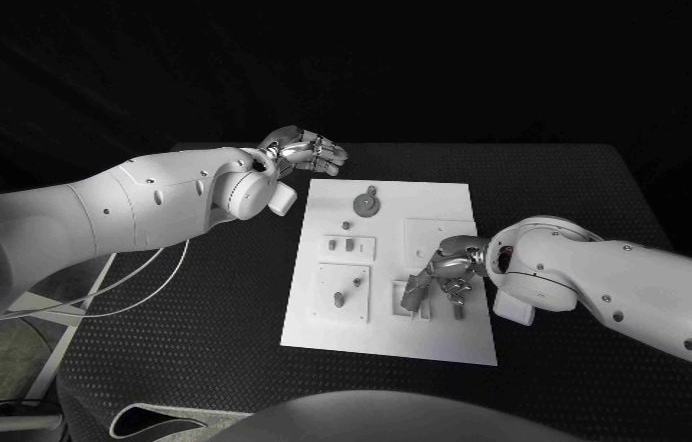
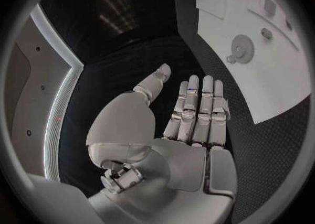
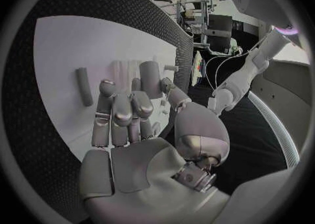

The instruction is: Assemble the parts on the task board

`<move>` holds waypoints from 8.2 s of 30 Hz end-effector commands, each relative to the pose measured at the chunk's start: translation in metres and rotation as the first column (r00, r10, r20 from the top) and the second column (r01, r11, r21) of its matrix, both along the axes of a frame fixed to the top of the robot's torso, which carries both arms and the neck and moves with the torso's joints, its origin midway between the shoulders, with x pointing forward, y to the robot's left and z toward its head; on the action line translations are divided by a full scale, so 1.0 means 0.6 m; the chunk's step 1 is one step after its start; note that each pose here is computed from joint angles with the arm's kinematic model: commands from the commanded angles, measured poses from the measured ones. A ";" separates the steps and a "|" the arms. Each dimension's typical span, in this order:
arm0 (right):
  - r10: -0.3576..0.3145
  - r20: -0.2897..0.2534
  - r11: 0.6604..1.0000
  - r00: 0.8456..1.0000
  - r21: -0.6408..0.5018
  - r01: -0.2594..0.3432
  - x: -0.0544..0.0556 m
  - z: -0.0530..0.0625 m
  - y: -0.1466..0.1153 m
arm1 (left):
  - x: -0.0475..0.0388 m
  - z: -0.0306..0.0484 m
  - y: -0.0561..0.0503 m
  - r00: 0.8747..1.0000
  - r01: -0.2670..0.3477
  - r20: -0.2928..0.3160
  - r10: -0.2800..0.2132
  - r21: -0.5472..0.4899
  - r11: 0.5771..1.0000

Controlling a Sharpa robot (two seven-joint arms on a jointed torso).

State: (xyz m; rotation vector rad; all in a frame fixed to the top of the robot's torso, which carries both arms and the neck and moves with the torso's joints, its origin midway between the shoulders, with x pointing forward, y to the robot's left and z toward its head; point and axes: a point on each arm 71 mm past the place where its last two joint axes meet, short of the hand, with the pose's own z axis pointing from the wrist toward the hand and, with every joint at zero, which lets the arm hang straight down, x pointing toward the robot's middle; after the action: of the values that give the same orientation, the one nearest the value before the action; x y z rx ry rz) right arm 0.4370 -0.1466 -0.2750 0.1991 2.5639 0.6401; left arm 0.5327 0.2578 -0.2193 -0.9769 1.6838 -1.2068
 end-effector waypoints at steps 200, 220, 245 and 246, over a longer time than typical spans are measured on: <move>0.070 0.210 0.997 0.975 -0.051 -0.061 -0.002 -0.021 0.043 | -0.001 -0.002 -0.005 0.999 0.031 -0.026 -0.031 0.002 1.000; 0.043 0.160 0.999 0.986 -0.005 -0.043 0.016 -0.004 0.039 | 0.000 -0.002 -0.005 0.999 0.034 -0.027 -0.034 0.006 0.999; 0.167 0.114 0.982 0.979 -0.114 -0.154 0.017 -0.007 0.052 | -0.001 -0.002 -0.005 0.999 0.038 -0.030 -0.037 0.008 0.999; 0.164 0.123 0.982 0.979 -0.117 -0.150 0.019 -0.007 0.052 | -0.001 -0.002 -0.005 0.999 0.037 -0.030 -0.037 0.009 0.999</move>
State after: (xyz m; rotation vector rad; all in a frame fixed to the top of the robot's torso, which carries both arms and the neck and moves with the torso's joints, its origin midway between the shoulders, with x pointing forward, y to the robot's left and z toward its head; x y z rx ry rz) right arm 0.4475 -0.1149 -0.2791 -0.0488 2.5026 0.5775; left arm 0.5324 0.2573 -0.2219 -0.9822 1.7286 -1.1963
